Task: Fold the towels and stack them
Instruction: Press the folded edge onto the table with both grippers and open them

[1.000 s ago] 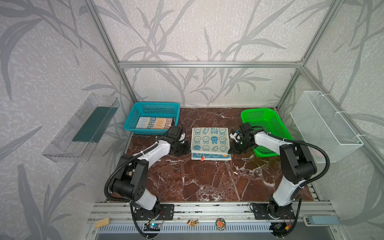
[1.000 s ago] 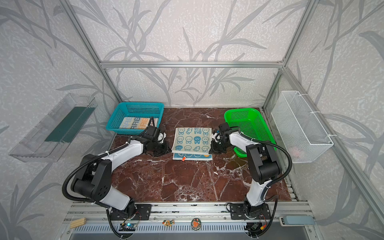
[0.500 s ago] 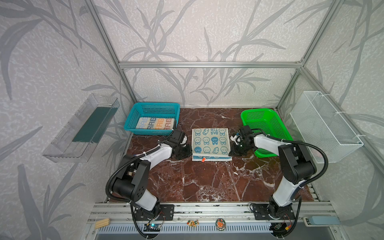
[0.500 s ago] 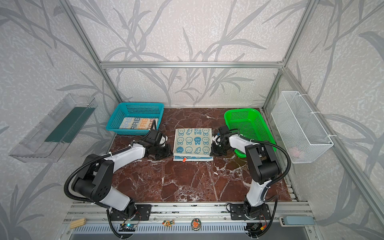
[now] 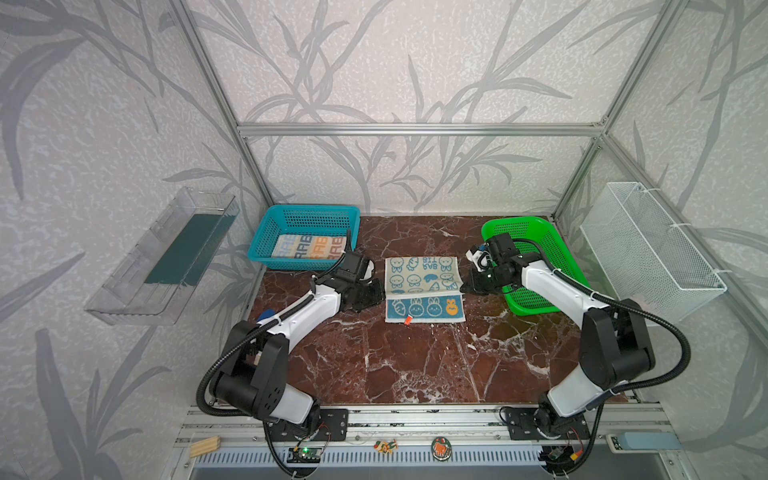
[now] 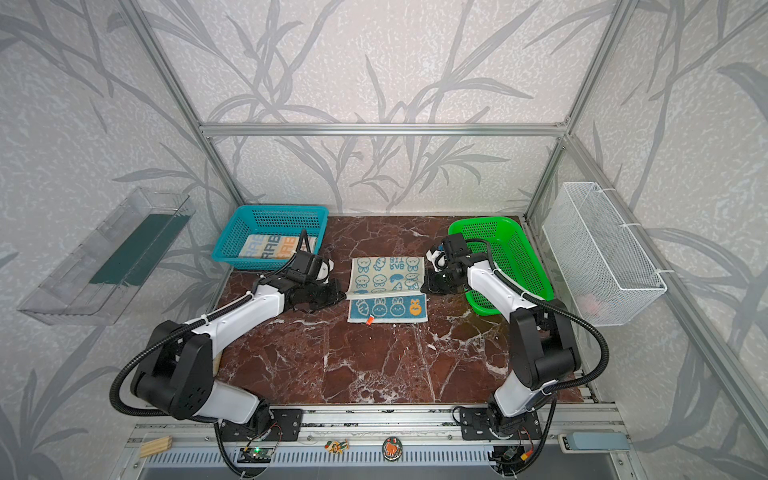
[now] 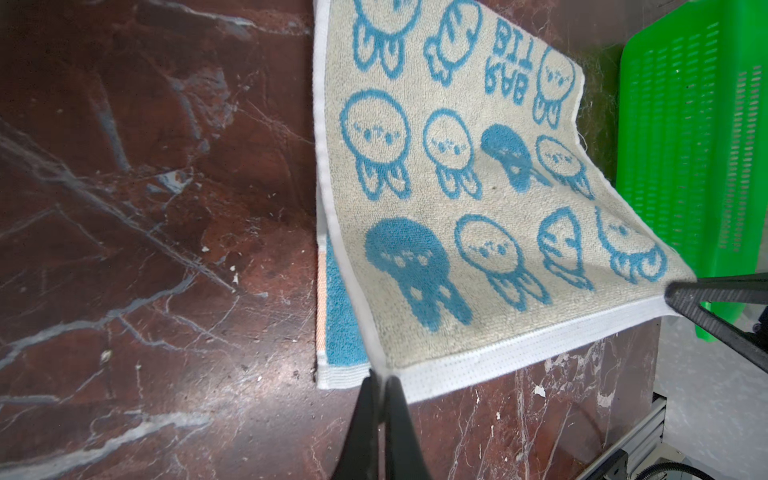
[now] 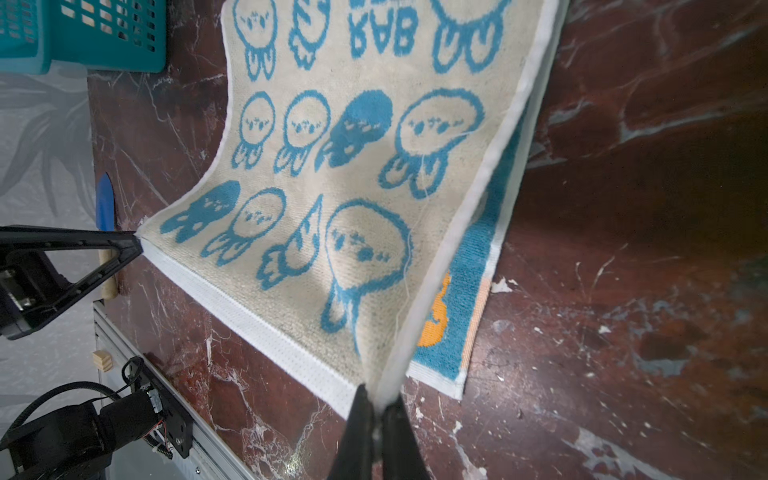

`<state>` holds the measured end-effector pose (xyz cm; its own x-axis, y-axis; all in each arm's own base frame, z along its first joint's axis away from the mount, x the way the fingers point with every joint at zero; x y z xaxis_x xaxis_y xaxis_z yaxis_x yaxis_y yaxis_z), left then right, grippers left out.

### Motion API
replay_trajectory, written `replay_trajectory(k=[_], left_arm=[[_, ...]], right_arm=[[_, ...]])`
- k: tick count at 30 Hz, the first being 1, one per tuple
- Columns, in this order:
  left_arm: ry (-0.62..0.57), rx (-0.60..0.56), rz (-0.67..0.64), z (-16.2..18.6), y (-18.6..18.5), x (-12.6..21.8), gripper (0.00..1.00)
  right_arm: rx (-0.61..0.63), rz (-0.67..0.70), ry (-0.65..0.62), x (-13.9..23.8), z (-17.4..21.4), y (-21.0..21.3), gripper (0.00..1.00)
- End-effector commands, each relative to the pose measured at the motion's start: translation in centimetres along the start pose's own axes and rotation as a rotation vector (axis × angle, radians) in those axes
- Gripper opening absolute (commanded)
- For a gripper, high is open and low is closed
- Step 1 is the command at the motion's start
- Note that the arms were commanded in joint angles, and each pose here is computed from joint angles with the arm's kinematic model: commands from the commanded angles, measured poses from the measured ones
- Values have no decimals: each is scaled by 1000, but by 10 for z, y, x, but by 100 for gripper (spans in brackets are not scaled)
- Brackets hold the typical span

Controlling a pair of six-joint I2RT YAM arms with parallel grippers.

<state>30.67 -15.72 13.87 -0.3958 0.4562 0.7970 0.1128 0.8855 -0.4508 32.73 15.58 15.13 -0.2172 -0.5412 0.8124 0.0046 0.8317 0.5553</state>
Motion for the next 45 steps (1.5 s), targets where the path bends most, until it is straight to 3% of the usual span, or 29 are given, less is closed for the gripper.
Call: replay_trajectory(k=[1, 12, 38, 45], left_arm=[[35, 24, -39, 17, 8, -11, 0], [111, 50, -55, 51, 22, -42, 0], [175, 53, -58, 71, 30, -55, 0], [187, 52, -44, 73, 29, -58, 1]], right_arm=[[-41, 56, 62, -10, 16, -20, 0], [-99, 91, 156, -53, 38, -54, 0], [-86, 188, 176, -60, 52, -68, 8], [-81, 208, 177, -61, 54, -71, 17]])
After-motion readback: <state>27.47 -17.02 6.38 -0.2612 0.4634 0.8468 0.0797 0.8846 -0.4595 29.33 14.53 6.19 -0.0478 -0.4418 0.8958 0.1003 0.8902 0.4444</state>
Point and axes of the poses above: each gripper's point midway between its finger pads, its own x axis back along the fingers, its own y axis along the line the jaws close on, z = x × y, the point moved 5 cm from there along x, back along the fingers, and after that the axes turned 10 degrees about -x, right-handed, at the moved point
